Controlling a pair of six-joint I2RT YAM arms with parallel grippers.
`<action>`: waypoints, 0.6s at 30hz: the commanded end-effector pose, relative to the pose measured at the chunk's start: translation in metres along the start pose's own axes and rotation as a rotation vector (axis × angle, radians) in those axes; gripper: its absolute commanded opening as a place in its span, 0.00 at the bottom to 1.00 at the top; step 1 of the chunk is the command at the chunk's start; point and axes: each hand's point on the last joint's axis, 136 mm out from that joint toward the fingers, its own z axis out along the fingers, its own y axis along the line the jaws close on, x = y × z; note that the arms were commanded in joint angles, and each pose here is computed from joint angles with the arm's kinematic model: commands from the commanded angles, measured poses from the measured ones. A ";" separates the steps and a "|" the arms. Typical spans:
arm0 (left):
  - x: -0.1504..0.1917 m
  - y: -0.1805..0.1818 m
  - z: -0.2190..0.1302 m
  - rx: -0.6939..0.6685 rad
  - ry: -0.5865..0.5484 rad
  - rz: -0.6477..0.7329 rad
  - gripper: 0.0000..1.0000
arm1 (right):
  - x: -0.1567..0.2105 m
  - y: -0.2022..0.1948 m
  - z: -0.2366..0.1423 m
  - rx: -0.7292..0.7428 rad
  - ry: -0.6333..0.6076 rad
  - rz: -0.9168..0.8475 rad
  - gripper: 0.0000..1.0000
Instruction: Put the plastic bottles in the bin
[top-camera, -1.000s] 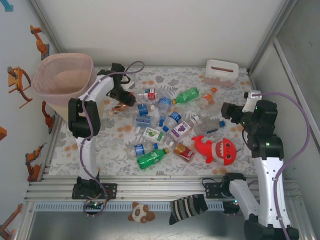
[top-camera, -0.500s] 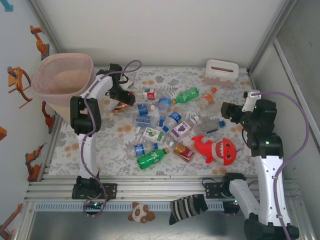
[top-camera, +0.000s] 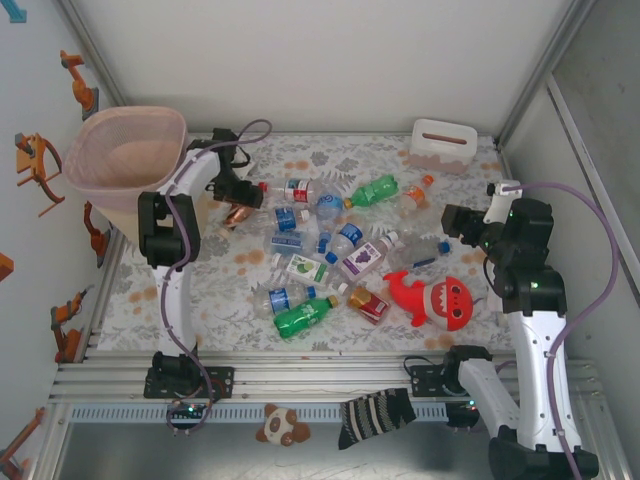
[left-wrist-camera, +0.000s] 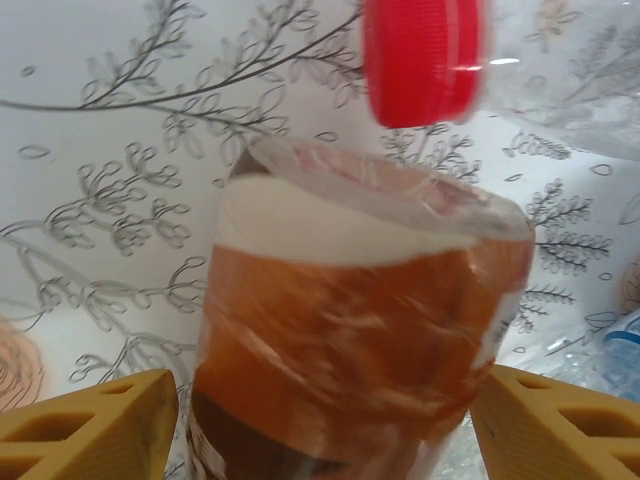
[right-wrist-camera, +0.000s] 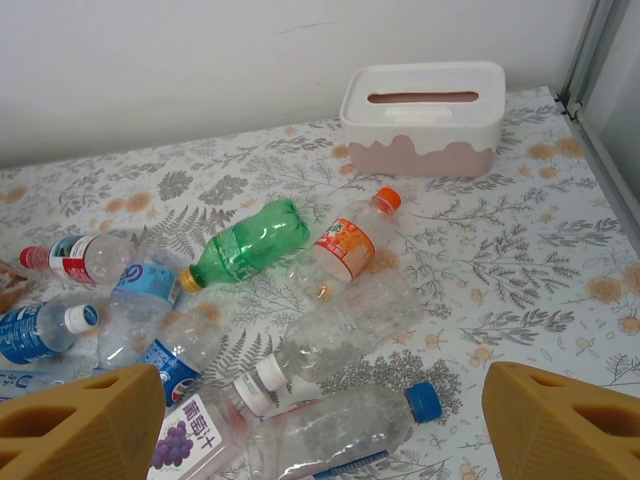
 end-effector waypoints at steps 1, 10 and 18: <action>0.003 0.007 -0.006 -0.019 0.017 -0.072 0.76 | -0.002 0.004 0.002 -0.021 -0.010 0.001 0.82; 0.000 0.005 0.004 -0.001 0.026 -0.098 0.74 | 0.000 0.004 0.003 -0.018 -0.010 -0.001 0.82; -0.010 0.002 0.008 0.027 0.006 -0.108 0.74 | 0.002 0.003 0.003 -0.016 -0.009 -0.001 0.82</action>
